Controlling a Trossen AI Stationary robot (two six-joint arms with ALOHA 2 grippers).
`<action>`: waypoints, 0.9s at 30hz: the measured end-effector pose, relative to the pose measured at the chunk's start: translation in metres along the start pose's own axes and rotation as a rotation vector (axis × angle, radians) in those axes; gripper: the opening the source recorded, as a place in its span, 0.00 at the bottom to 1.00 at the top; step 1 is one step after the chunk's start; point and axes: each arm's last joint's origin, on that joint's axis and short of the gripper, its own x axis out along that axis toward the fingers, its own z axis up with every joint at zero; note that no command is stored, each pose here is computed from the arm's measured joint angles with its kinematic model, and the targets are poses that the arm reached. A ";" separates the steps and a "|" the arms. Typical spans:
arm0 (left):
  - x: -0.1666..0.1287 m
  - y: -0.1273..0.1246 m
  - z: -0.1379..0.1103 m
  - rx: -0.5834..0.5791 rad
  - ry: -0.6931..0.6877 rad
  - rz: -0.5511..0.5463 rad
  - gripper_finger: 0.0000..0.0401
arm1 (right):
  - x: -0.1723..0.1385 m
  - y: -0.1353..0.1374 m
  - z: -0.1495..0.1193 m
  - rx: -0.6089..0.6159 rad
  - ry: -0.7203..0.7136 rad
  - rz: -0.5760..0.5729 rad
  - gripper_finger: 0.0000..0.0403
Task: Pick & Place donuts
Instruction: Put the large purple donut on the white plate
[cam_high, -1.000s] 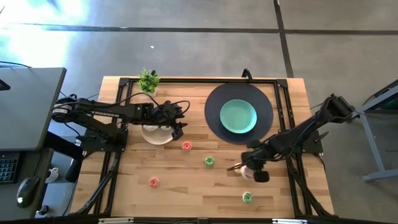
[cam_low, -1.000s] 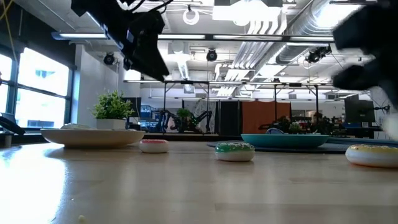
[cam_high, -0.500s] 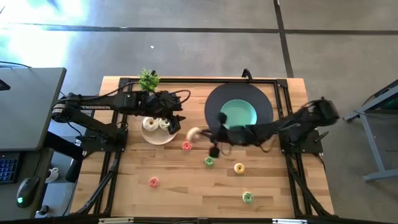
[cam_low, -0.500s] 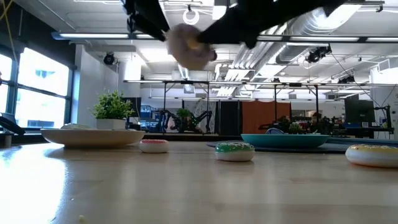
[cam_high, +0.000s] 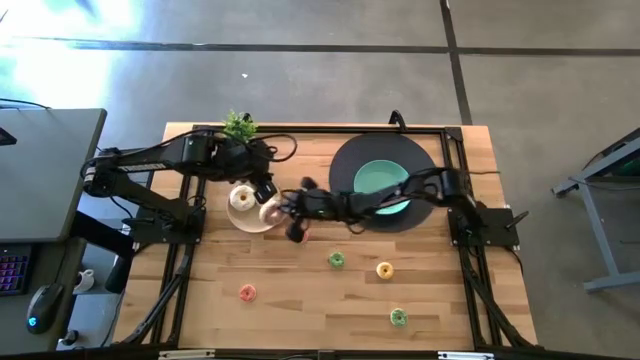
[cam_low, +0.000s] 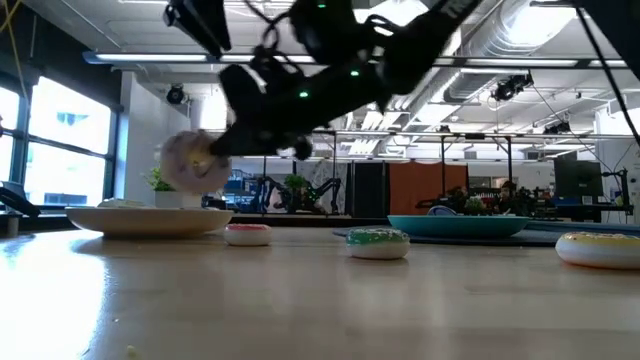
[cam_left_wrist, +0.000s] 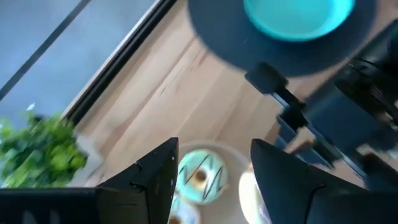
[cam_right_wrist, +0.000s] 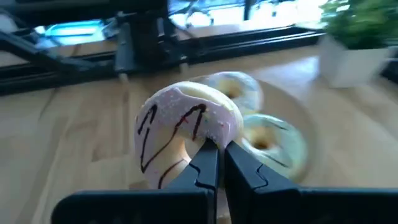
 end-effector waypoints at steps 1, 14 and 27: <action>0.000 0.001 -0.002 -0.004 0.014 0.014 0.49 | 0.008 0.002 0.003 0.000 0.005 0.014 0.02; -0.001 0.006 -0.011 -0.021 0.100 0.073 0.49 | 0.059 0.011 0.000 -0.179 0.129 0.026 0.07; -0.001 0.007 -0.012 -0.050 0.099 0.096 0.49 | 0.037 0.009 0.021 -0.253 0.230 -0.020 0.31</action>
